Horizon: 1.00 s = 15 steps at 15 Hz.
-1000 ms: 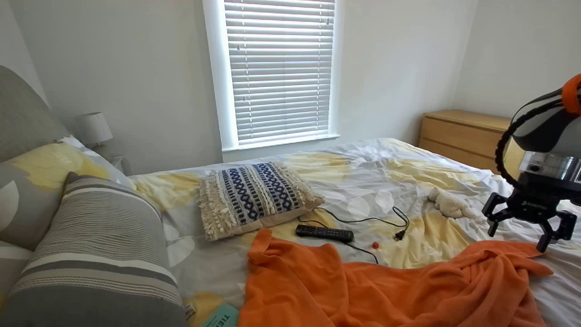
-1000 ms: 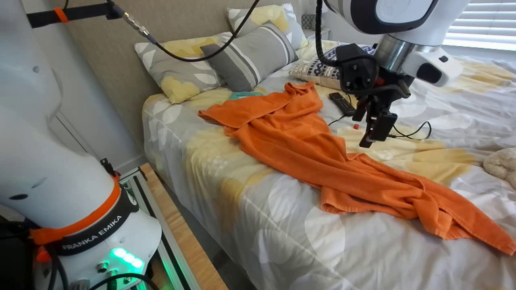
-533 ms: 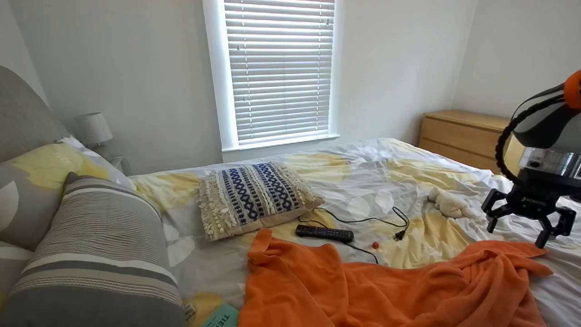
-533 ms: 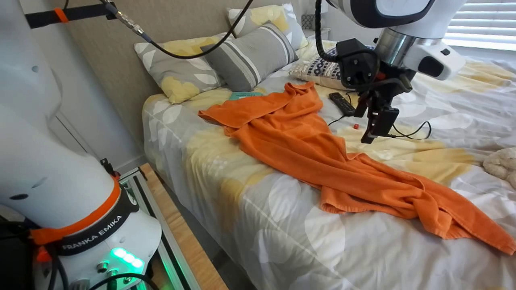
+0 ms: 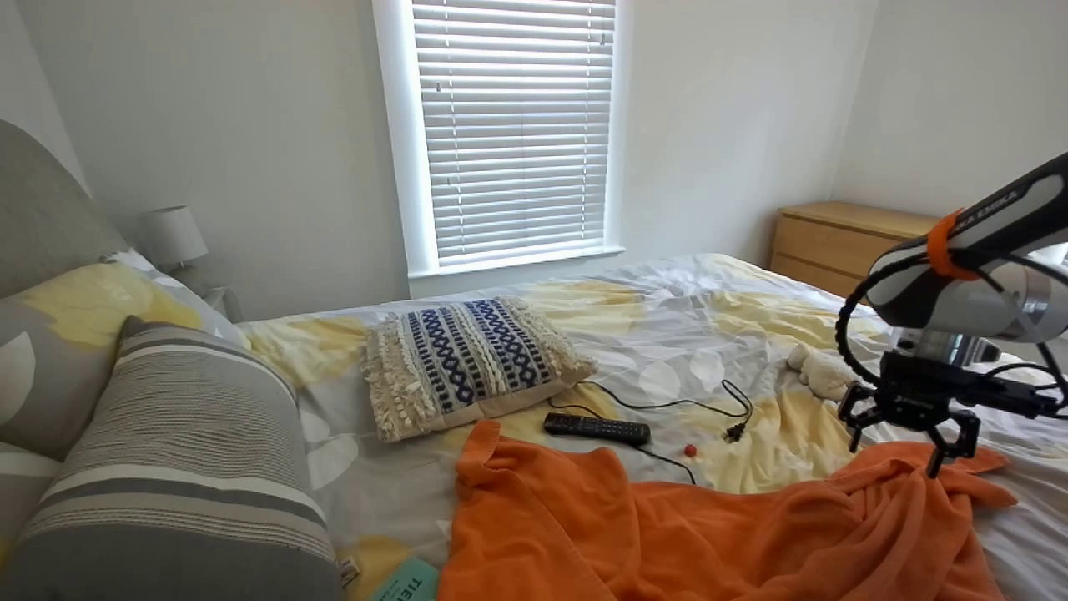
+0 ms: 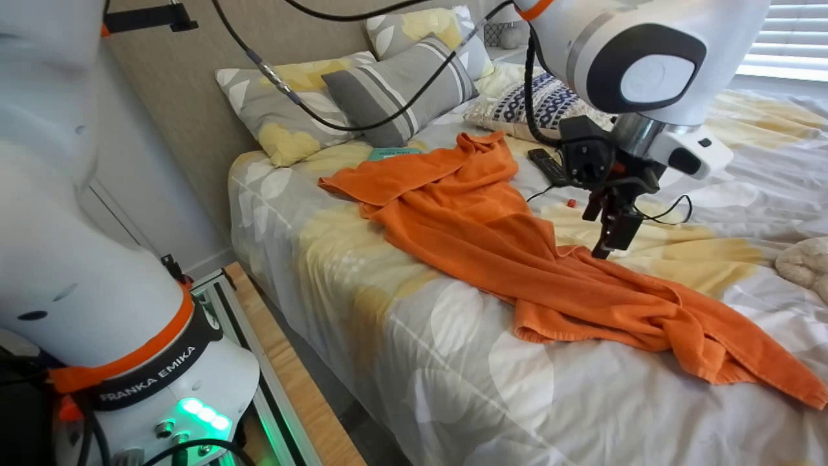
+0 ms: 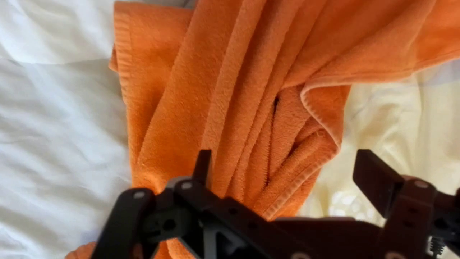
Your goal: Spread the towel
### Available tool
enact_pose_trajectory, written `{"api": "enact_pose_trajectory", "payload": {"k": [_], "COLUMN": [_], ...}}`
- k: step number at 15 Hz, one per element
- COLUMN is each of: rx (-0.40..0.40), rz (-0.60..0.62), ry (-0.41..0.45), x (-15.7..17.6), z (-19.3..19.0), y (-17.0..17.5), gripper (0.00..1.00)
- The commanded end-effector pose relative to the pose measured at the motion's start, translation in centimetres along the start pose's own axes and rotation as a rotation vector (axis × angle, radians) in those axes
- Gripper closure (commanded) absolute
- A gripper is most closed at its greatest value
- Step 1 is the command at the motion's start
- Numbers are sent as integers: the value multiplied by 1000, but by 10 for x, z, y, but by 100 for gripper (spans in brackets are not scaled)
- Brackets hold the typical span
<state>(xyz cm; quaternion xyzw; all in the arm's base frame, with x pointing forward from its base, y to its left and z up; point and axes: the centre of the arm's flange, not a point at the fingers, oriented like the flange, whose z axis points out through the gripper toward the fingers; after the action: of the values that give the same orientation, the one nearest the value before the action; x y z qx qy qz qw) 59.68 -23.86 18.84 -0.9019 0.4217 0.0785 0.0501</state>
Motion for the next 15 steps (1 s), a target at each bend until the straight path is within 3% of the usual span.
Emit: {"api": "enact_pose_trajectory", "payload": {"k": [1, 3, 6, 7, 11, 15], "rx": [-39, -86, -94, -92, -96, -127], "rz": [60, 118, 155, 165, 192, 241], "ry": [30, 29, 67, 75, 107, 94], "x": [56, 72, 89, 92, 106, 110], "z": [44, 62, 74, 74, 72, 62], "y": [-21, -19, -16, -16, -21, -24], "gripper": [0, 0, 1, 13, 27, 59]}}
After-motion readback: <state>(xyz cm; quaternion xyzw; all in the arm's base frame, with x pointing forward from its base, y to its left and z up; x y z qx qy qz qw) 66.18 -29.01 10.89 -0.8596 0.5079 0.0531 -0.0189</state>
